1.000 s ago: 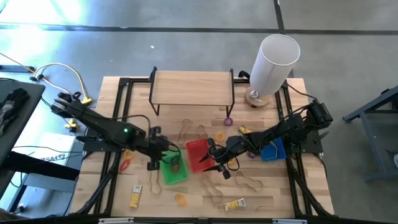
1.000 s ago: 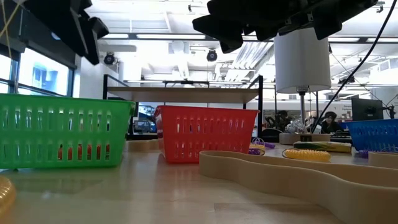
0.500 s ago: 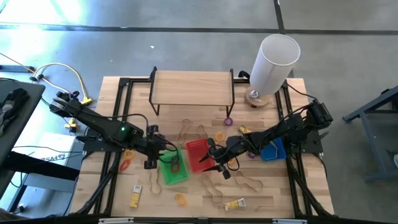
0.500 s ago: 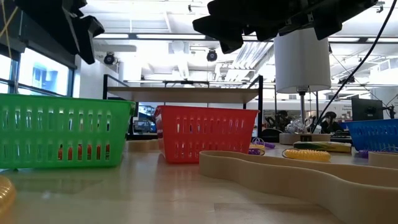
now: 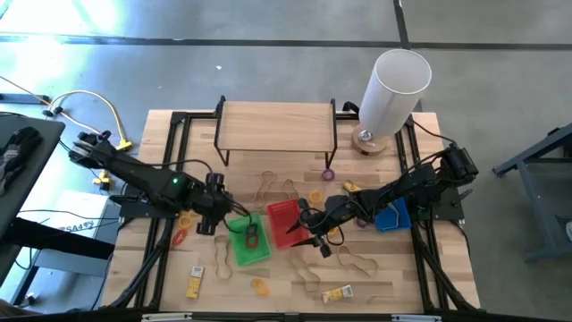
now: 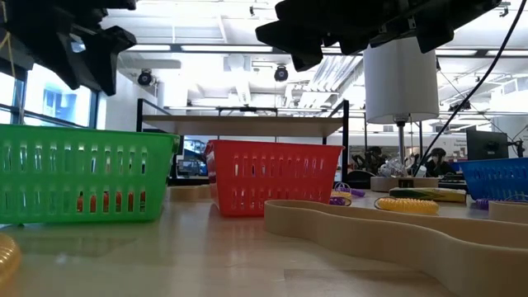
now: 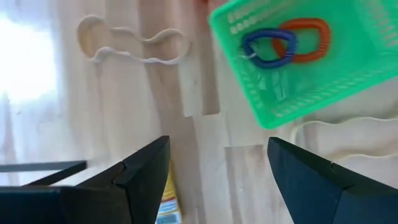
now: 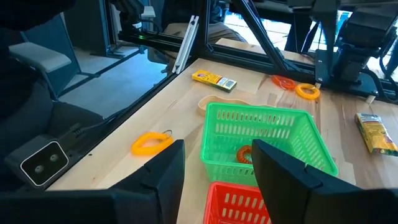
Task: Pick & Place Office Desk Supplies
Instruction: Put the yellow crayon box into the red bin
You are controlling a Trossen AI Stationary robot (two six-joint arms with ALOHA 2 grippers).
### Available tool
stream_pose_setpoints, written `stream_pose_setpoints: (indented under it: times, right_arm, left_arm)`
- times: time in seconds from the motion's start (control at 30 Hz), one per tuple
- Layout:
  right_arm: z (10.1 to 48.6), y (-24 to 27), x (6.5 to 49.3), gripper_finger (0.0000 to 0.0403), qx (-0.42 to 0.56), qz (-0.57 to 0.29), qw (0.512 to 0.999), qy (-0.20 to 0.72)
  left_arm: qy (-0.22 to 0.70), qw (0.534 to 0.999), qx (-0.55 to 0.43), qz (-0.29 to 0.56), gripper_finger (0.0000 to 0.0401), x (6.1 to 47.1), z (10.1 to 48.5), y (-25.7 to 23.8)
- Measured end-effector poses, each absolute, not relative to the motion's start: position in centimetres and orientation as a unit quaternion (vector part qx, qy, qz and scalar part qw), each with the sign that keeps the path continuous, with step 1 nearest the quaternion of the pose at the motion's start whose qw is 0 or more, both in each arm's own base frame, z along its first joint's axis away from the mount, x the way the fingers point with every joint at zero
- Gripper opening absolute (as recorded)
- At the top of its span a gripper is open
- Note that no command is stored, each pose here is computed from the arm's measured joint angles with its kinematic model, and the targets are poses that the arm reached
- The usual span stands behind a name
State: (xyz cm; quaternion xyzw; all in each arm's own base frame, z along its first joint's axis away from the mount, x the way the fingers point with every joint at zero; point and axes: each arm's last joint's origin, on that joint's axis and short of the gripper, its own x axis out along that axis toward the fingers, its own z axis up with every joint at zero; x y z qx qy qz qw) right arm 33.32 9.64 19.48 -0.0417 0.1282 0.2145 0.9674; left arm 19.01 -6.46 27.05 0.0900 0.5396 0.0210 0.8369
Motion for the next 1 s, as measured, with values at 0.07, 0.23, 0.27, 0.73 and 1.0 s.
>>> stream_pose_setpoints:
  times: [0.07,0.23,0.27,0.73,1.0]
  right_arm:
    - [19.5,9.6,33.3,0.0174,-0.042,0.214,0.967,0.129]
    - [19.5,9.6,33.3,0.0174,-0.042,0.213,0.968,0.129]
    - [19.5,9.6,33.3,0.0174,-0.042,0.213,0.968,0.129]
    - [19.5,9.6,33.3,0.0174,-0.044,0.213,0.967,0.129]
    - [19.5,9.5,33.3,0.0174,-0.043,0.212,0.968,0.129]
  left_arm:
    - [0.538,0.838,0.081,0.034,0.0262,18.8,27.0,-5.7]
    - [0.551,0.831,0.042,0.06,0.0262,17.2,25.4,-3.6]
    - [0.552,0.83,0.031,0.067,0.0262,16.8,25.0,-3.2]
    - [0.528,0.831,-0.094,0.145,0.0262,16.2,24.3,-1.5]
    - [0.549,0.76,-0.216,0.272,0.0262,16.2,23.2,0.3]
